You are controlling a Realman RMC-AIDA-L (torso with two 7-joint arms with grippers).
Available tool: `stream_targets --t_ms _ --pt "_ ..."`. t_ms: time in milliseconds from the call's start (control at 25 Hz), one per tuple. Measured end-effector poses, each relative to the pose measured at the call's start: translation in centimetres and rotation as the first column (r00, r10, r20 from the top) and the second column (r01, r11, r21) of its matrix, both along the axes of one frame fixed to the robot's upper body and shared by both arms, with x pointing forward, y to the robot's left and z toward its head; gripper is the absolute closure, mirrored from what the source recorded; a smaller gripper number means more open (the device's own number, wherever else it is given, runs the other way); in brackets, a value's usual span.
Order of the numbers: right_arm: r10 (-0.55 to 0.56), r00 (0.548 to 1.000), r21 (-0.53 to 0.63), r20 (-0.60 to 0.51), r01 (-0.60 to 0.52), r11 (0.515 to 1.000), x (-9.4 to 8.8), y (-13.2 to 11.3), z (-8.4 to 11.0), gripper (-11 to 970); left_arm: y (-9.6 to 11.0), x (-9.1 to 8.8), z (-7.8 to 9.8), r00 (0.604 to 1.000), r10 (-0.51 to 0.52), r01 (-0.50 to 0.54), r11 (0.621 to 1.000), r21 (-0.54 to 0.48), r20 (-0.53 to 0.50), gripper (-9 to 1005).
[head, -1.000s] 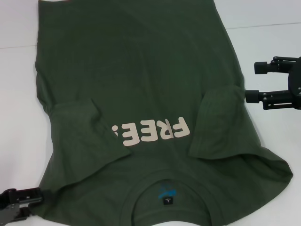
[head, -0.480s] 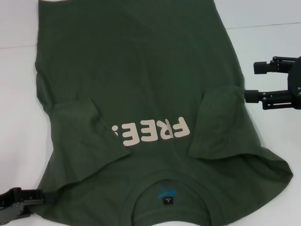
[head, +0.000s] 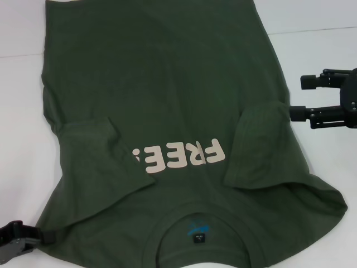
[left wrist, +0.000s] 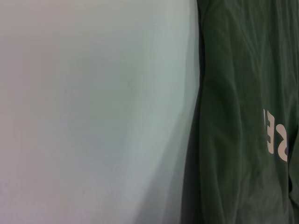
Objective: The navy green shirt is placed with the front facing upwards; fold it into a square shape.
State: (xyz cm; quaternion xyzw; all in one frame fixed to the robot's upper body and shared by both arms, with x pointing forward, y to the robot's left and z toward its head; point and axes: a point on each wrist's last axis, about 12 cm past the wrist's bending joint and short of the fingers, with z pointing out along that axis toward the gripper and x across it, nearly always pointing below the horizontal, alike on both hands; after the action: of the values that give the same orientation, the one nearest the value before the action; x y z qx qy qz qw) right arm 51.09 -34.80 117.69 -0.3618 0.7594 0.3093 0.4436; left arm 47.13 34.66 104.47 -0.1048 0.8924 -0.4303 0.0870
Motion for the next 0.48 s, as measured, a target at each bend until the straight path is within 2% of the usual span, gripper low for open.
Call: stream_targets --t_ms 200,360,480 --pt "-0.036 0.997 -0.017 -0.073 0.035 0.999 0.0 -0.4 -0.3 70 0.1 0.1 0.2 1.0 -0.012 0.012 1.0 0.004 0.003 962" --pt "-0.114 0.971 -0.081 -0.212 0.099 0.992 -0.3 -1.7 -0.9 70 0.1 0.3 0.3 1.0 -0.019 0.019 1.0 0.007 0.003 965" --pt "-0.204 0.921 -0.167 -0.331 0.155 0.974 -0.7 -3.1 -1.5 70 0.2 0.3 0.4 1.0 -0.014 0.014 1.0 0.006 0.005 967"
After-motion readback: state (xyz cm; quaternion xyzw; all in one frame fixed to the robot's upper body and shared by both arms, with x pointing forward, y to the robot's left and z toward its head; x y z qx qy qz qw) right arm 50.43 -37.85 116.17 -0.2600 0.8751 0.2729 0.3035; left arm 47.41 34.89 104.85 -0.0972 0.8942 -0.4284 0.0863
